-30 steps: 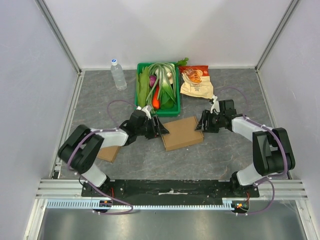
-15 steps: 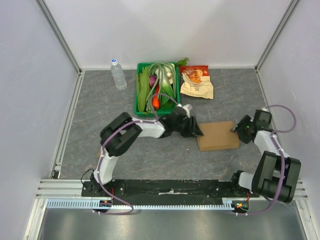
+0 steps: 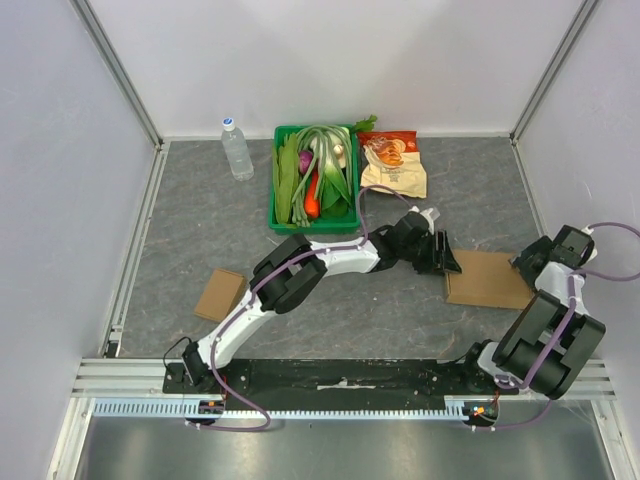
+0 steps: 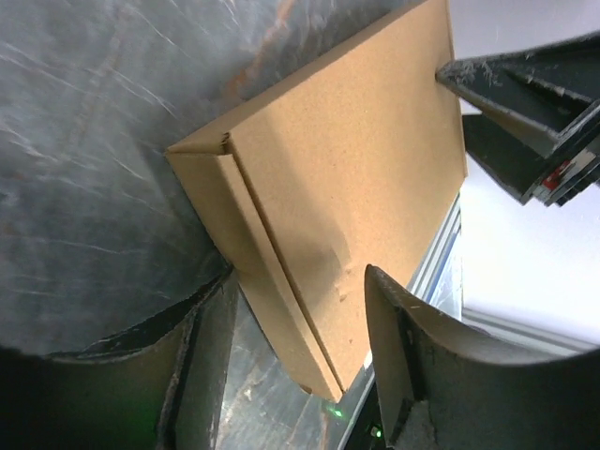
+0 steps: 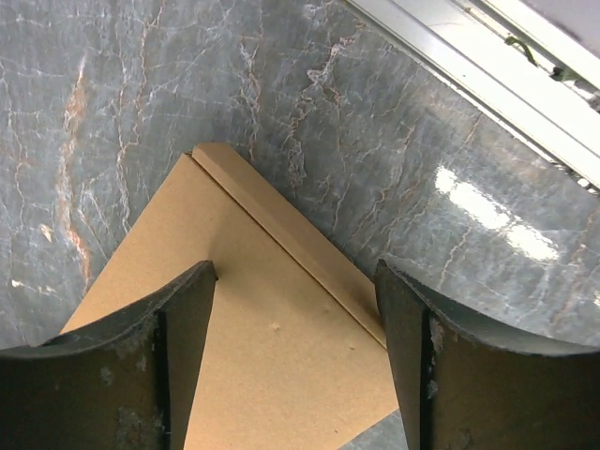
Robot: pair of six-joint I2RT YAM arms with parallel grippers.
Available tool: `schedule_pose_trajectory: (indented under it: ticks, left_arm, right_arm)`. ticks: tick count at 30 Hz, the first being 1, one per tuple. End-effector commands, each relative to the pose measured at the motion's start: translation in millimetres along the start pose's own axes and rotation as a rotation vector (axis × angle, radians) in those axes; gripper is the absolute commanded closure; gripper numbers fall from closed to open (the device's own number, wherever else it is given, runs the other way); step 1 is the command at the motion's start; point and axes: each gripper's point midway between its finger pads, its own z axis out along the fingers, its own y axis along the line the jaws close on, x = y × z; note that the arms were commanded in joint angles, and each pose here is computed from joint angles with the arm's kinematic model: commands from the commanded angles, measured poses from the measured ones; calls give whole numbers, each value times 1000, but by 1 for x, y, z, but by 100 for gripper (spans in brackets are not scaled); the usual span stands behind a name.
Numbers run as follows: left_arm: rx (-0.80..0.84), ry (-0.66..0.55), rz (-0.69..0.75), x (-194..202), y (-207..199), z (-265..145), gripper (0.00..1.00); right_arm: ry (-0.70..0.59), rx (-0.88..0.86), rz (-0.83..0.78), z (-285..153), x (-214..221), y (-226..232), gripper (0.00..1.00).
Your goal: Fold the paper box
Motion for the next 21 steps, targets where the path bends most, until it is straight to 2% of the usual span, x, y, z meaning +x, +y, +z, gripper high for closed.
schedule_pose_trajectory:
  ticks: [1,4,5,6,7,8,9,11,12,13,14,15,16,17,19,20,21]
  left_arm:
    - [138,65,52,25,-63,-7,35]
    - [115,13,104,13,-68,-39,23]
    - [101,-2,117,10,-66,-49,19]
    - [90,-34,159,4,-69,-77,16]
    - [50,-84,175,-6,-64,-90,10]
    - [36,-114,192,-13,-64,-107,7]
    - [8,-146,218,-21,-61,-136,6]
    - [-20,-198,247,-35,-63,-168,5]
    - [-75,-193,286,-34,-48,-186,5]
    - [-86,-275,341,-48,-72,-225,4]
    - [-114,-302,385,-50,-75,-244,4]
    - [-139,-327,466,-50,-78,-267,4]
    - [-159,-400,503,-53,-94,-312,4]
    - [-162,-449,532,-53,-102,-340,4]
    - [-252,-502,565,-48,-89,-382,3]
    - [-223,-592,578,-45,-107,-427,3]
    - [-227,-638,590,-45,-114,-448,3]
  right_arm:
    - [-35,-40,-68,-20,-18,11,16]
    - [-61,-61,-131,-27,-24,22,9]
    - [-104,-2,-152,-33,-30,17,8]
    - [-147,29,-175,-41,-39,19,6]
    - [-182,30,-239,-51,-40,33,2]
    - [-272,117,-252,-71,-55,27,2]
    - [-337,110,-263,-89,-69,39,2]
    - [-390,64,-316,-122,-70,66,2]
    - [-448,23,-314,-149,-85,85,2]
    - [-452,-82,-368,-170,-73,115,2]
    - [-457,-165,-393,-193,-65,128,2]
    - [-442,-358,-440,-224,-54,160,2]
    - [-421,-522,-500,-249,-33,182,2]
    - [-482,-687,-512,-285,-33,192,2]
    - [-463,-950,-588,-325,-7,207,2]
    - [-500,-975,-589,-340,-11,202,2]
    - [-551,-989,-596,-358,-21,199,2]
